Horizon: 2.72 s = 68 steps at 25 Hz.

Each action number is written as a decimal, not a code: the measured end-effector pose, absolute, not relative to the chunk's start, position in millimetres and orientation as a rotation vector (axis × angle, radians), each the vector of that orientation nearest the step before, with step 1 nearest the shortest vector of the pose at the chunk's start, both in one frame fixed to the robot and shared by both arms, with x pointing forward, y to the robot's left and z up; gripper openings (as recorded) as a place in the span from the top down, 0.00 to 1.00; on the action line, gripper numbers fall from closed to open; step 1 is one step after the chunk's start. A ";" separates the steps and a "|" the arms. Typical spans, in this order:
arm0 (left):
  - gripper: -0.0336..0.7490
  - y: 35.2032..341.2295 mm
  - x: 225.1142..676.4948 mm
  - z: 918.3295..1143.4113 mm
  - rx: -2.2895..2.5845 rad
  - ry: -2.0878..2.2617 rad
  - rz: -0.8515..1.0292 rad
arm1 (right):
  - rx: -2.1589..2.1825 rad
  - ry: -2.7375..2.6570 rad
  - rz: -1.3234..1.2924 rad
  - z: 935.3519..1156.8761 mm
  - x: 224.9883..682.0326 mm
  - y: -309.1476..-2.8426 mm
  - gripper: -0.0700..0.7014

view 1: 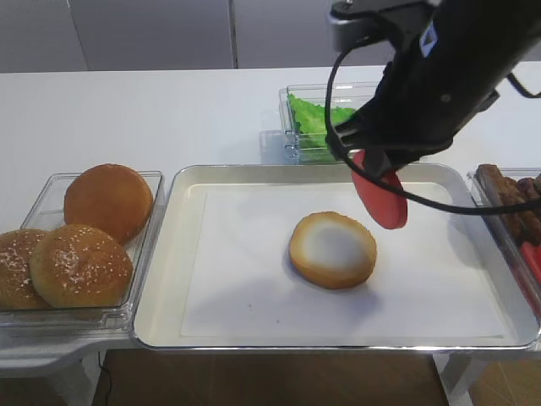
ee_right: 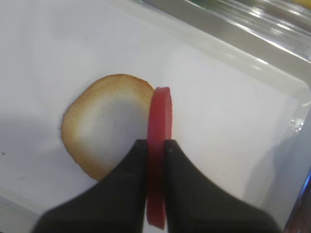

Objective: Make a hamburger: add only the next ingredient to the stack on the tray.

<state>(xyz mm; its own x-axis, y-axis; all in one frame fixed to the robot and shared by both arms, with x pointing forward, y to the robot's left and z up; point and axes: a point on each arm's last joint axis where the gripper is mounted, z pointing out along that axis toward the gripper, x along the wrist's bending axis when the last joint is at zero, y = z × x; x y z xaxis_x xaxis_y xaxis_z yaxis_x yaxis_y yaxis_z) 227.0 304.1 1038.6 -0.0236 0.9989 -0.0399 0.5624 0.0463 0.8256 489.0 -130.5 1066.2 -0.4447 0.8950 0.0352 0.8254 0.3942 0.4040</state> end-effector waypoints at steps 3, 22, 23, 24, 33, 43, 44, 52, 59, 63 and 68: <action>0.57 304.1 227.0 1038.6 1.591 1.664 0.838 | 1.537 2.475 0.518 1052.7 497.0 -125.0 0.83; 0.57 304.1 227.0 1038.6 1.591 1.664 0.838 | 1.512 2.505 0.478 1034.3 507.0 -117.3 0.82; 0.57 304.1 227.0 1038.6 1.591 1.664 0.838 | 1.516 2.508 0.474 1034.2 506.6 -117.4 0.81; 0.57 304.1 227.0 1038.6 1.591 1.664 0.838 | 1.520 2.512 0.465 1033.9 506.1 -117.7 0.79; 0.57 304.1 227.0 1038.6 1.591 1.664 0.838 | 1.597 2.548 0.456 1032.9 500.6 -115.7 0.46; 0.57 304.1 227.0 1038.6 1.591 1.664 0.838 | 1.634 2.568 0.453 1032.5 497.8 -114.5 0.23; 0.57 304.1 227.0 1038.6 1.591 1.664 0.838 | 1.638 2.569 0.455 1032.5 497.6 -114.3 0.21; 0.57 304.1 227.0 1038.6 1.591 1.664 0.838 | 1.641 2.598 0.435 1037.4 497.8 -116.0 0.21; 0.58 304.1 227.0 1038.6 1.591 1.664 0.838 | 1.816 2.463 0.491 1061.5 520.7 -166.2 0.24; 0.58 304.1 227.0 1038.6 1.591 1.664 0.838 | 1.952 2.336 0.471 1075.0 524.9 -215.0 0.25; 0.58 304.1 227.0 1038.6 1.591 1.664 0.838 | 2.068 2.174 0.472 1095.8 514.2 -263.9 0.25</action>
<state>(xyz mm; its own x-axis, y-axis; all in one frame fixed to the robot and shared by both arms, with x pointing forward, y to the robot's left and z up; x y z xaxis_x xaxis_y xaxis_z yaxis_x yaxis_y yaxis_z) 227.0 304.1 1038.6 -0.0236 0.9989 -0.0399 0.5624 0.0463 0.8256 514.2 -263.9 1095.8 -0.0703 0.9881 0.1365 0.9558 0.0276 0.2926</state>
